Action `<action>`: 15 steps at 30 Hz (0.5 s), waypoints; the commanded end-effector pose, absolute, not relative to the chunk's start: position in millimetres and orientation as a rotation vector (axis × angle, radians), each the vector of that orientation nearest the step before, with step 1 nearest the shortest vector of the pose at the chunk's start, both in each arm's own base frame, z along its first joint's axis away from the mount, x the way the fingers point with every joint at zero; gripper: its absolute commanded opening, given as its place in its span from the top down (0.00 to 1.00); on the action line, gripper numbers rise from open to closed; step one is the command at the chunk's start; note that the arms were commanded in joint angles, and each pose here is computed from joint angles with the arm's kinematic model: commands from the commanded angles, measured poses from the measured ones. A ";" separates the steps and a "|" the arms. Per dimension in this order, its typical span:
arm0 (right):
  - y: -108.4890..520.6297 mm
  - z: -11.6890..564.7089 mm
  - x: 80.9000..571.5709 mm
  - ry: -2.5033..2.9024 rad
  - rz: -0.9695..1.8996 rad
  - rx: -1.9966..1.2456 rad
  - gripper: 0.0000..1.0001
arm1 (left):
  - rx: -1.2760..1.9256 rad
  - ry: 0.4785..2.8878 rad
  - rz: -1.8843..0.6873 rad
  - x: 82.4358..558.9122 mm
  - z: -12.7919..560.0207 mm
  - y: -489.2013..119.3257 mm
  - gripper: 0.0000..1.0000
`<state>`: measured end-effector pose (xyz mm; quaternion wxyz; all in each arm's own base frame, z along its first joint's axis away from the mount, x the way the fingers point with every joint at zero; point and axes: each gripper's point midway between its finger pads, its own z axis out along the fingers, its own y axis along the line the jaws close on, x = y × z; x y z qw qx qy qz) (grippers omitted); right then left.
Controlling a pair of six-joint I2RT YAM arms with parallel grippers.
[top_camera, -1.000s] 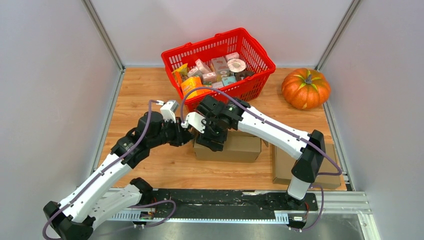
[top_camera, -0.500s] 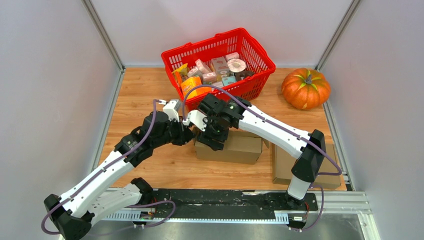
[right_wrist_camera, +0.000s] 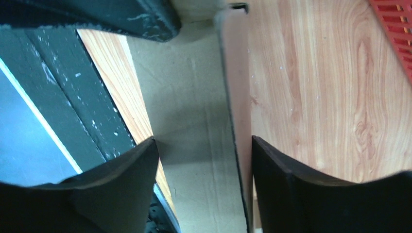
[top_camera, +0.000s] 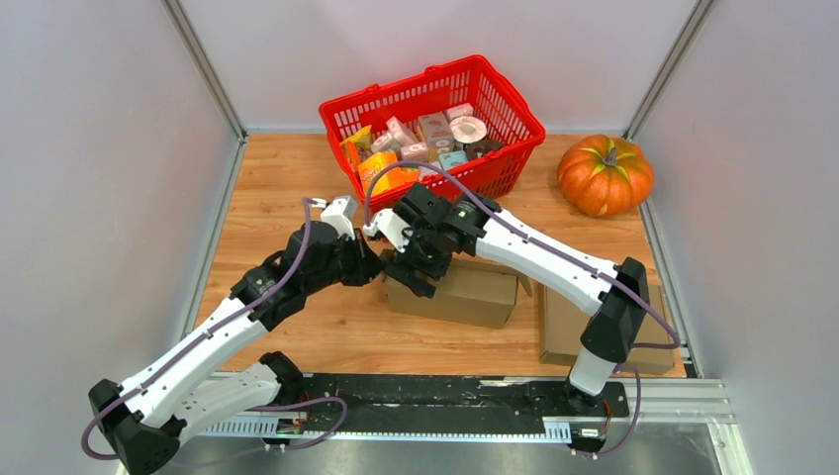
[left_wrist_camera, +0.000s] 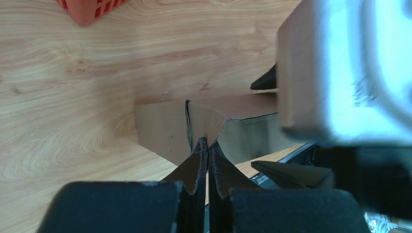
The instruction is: Fold the paper box
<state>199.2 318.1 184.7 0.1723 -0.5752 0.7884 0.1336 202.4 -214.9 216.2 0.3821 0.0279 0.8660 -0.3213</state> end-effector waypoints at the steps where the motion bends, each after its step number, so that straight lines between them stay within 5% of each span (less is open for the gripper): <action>1: 318.5 216.7 212.7 2.295 0.460 -1.192 0.14 | 0.133 2.329 -0.723 190.1 190.2 -205.0 1.00; 4: 283.0 248.1 213.7 2.371 0.514 -0.838 0.01 | 0.141 2.330 -0.716 191.4 191.4 -205.4 1.00; 11: 164.0 257.5 173.9 2.412 0.428 -0.313 0.00 | 0.165 2.320 -0.711 193.7 207.9 -207.0 1.00; 15: 126.1 246.2 162.6 2.388 0.324 -0.222 0.15 | 0.165 2.320 -0.709 195.2 212.5 -207.7 1.00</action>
